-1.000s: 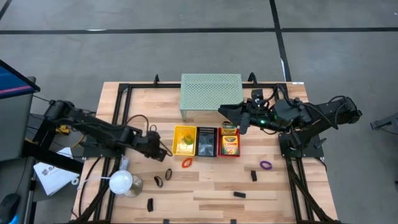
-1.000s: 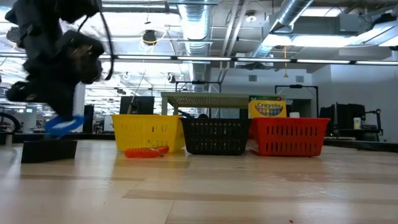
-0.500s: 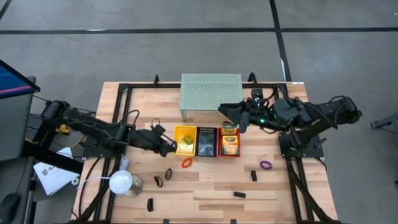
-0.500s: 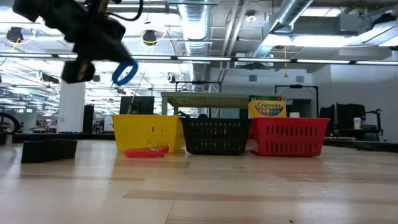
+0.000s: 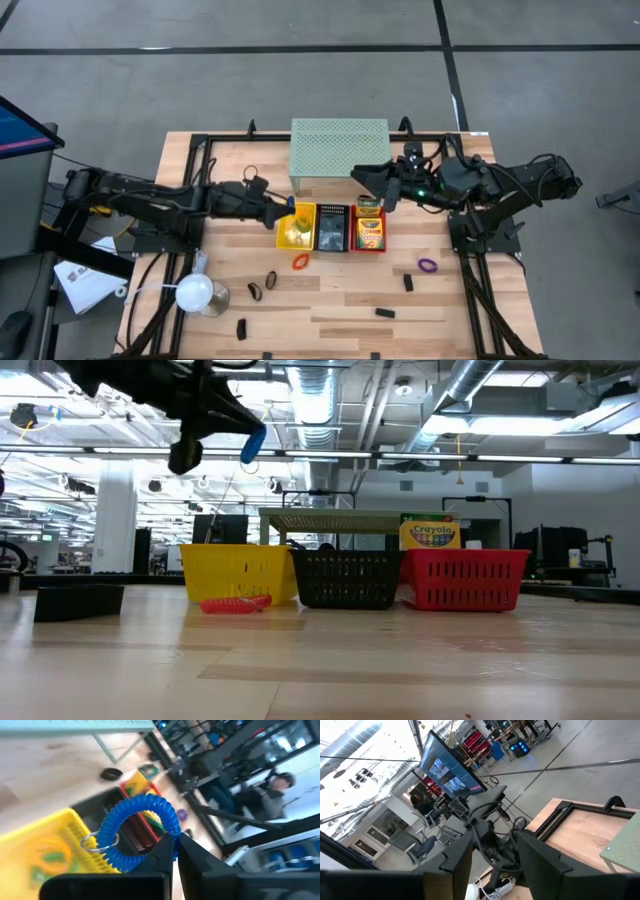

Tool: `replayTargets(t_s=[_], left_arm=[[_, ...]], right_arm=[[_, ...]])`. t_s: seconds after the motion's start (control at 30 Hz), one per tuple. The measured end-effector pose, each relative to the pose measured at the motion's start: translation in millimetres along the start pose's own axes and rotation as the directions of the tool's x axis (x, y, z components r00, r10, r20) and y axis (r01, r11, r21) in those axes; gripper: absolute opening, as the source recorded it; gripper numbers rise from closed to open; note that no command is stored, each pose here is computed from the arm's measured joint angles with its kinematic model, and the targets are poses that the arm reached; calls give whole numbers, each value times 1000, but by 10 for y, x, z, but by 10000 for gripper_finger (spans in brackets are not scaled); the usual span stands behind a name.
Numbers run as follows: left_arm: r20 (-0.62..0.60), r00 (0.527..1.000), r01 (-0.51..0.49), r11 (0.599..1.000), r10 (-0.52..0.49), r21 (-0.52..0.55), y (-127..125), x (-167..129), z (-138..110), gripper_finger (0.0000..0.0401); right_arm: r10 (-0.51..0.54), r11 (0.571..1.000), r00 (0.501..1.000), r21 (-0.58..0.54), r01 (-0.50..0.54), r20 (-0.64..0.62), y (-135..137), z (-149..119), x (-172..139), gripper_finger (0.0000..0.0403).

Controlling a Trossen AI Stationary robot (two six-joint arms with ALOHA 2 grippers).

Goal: Pick & Place Office Desk Supplies
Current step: Put the blue spring keychain into the yellow bin

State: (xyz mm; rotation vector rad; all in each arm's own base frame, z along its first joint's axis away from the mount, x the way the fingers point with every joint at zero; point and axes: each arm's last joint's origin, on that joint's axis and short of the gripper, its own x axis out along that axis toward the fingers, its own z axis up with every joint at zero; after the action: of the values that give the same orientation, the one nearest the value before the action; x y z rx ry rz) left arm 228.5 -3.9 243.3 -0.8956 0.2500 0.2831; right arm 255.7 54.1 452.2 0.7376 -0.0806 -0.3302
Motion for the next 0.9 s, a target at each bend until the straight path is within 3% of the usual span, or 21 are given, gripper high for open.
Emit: replayTargets(t_s=[0.23,0.47,0.6,0.73,0.9], left_arm=[[-48,985,-159,978,167,137,59,12,190,2],[-170,958,-187,952,231,242,35,231,200,1],[-272,916,-204,926,296,319,64,436,115,1],[-365,845,-252,893,391,374,175,583,3,2],[-404,804,-274,875,437,399,270,667,-83,3]], right_arm=[[-5,1000,1000,1,5,6,-12,13,10,154],[-7,1000,1000,1,7,7,-16,17,14,154],[-8,1000,1000,1,8,7,-17,17,14,154],[-8,1000,1000,1,8,7,-17,17,14,154],[-8,1000,1000,1,8,6,-17,15,13,154]])
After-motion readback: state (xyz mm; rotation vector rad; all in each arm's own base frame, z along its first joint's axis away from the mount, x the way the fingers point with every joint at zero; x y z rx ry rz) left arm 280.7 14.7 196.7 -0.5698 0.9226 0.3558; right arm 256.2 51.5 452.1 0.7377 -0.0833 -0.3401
